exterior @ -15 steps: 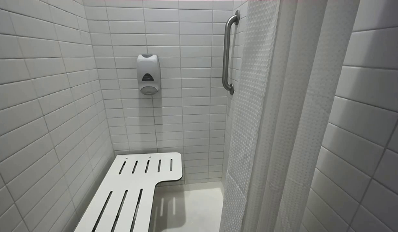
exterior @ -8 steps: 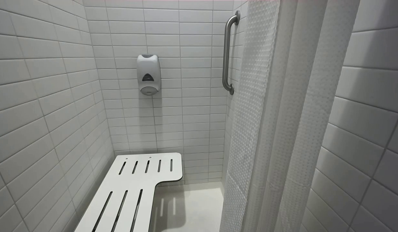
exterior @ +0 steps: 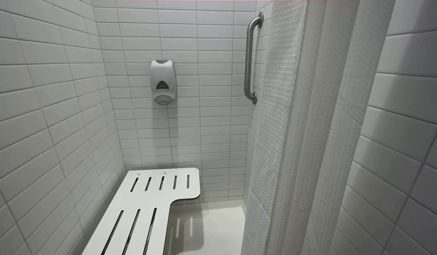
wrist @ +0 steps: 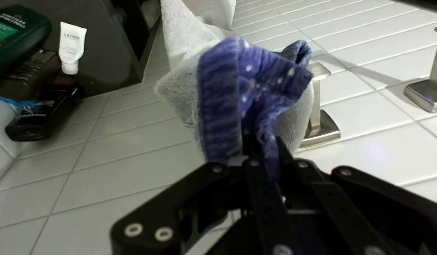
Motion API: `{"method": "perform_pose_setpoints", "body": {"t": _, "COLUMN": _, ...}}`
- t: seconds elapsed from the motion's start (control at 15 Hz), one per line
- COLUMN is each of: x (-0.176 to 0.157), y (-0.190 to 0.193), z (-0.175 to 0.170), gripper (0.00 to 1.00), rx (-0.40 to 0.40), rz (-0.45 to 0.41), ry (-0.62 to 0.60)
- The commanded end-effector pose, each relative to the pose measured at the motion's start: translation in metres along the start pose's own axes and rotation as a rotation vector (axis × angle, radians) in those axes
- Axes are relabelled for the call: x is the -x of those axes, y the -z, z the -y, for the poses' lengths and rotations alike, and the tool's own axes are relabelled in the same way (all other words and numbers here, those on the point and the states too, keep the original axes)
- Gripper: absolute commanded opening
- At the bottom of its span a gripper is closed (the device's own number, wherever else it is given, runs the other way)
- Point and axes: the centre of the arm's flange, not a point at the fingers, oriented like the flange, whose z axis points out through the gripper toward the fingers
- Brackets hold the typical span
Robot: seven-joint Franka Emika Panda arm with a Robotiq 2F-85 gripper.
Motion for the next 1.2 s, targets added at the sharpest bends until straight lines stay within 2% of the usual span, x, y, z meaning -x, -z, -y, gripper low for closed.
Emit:
{"method": "perform_pose_setpoints", "body": {"t": 0.0, "x": -0.033, "y": 0.037, "z": 0.006, "gripper": 0.03, "rx": 0.029, "rz": -0.011, "ry": 0.066}}
{"method": "perform_pose_setpoints", "body": {"t": 0.2, "x": -0.049, "y": 0.042, "z": 0.023, "gripper": 0.03, "rx": 0.033, "rz": 0.002, "ry": 0.127}}
{"method": "perform_pose_setpoints", "body": {"t": 0.67, "x": -0.080, "y": 0.024, "z": 0.065, "gripper": 0.03, "rx": 0.024, "rz": 0.062, "ry": 0.235}}
{"method": "perform_pose_setpoints", "body": {"t": 0.93, "x": -0.086, "y": 0.030, "z": 0.083, "gripper": 0.03, "rx": 0.018, "rz": 0.071, "ry": 0.277}}
{"method": "perform_pose_setpoints", "body": {"t": 1.13, "x": -0.077, "y": 0.034, "z": 0.105, "gripper": 0.03, "rx": 0.022, "rz": 0.098, "ry": 0.304}}
